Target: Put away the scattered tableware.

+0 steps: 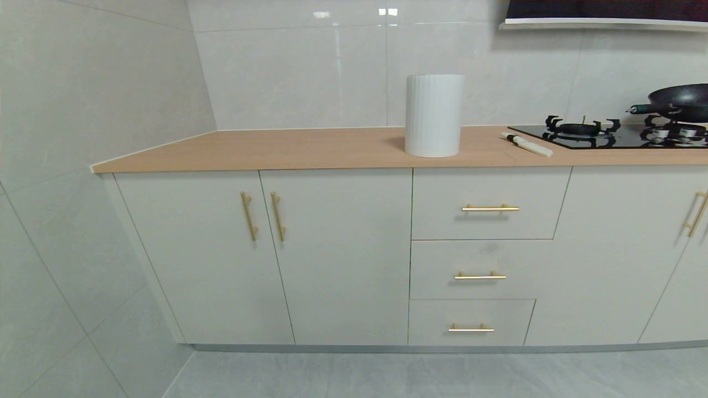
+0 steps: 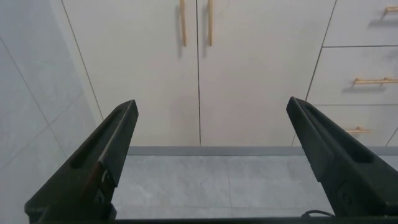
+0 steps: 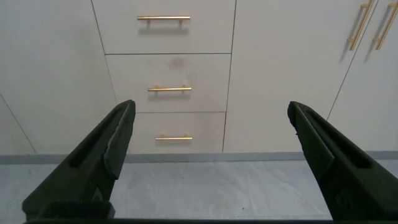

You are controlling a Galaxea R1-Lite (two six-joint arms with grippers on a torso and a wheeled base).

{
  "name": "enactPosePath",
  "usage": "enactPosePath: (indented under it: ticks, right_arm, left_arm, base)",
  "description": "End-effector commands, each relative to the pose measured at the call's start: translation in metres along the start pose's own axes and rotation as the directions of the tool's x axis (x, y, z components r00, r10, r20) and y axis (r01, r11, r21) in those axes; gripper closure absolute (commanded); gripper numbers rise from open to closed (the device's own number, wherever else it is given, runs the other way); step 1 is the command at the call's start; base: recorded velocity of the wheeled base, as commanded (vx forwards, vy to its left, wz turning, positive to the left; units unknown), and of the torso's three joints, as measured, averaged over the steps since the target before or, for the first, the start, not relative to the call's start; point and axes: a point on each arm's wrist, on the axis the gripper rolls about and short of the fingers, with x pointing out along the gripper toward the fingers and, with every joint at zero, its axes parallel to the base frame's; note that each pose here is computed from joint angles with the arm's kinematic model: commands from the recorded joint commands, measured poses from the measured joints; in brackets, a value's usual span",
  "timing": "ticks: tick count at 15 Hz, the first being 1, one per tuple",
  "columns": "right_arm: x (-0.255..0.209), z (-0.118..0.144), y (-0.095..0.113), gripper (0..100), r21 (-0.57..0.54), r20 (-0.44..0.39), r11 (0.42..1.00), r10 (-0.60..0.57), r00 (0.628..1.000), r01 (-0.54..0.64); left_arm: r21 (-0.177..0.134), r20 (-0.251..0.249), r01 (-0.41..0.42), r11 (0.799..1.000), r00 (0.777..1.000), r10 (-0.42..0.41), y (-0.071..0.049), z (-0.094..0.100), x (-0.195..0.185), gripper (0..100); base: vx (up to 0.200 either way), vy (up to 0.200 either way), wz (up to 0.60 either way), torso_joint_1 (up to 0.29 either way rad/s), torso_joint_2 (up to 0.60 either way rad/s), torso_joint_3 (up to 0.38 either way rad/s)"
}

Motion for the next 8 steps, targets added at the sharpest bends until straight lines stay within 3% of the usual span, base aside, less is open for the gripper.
enactPosePath:
  ticks: [1,5,8]
  right_arm:
    - [0.0002,-0.0004,0.0000,0,0.003,-0.007,1.000,0.000,1.000,0.000]
    - [0.0002,-0.0004,0.0000,0,0.007,-0.007,1.000,0.000,1.000,0.000]
    - [0.0003,-0.0004,0.0007,0,0.006,-0.008,1.000,0.029,1.000,-0.029]
  left_arm:
    - [0.019,-0.001,0.001,1.000,1.000,-0.001,0.0000,-0.0001,0.0000,0]
    - [0.002,0.001,0.001,1.000,1.000,-0.001,0.0000,0.0000,0.0000,0]
    - [0.004,0.001,0.001,1.000,1.000,-0.001,0.0000,0.0000,0.0000,0]
  base:
    - [0.000,0.000,0.00,0.000,0.00,0.000]
    - [0.000,0.000,0.00,0.000,0.00,0.000]
    - [0.200,0.000,0.00,-0.001,0.00,0.002]
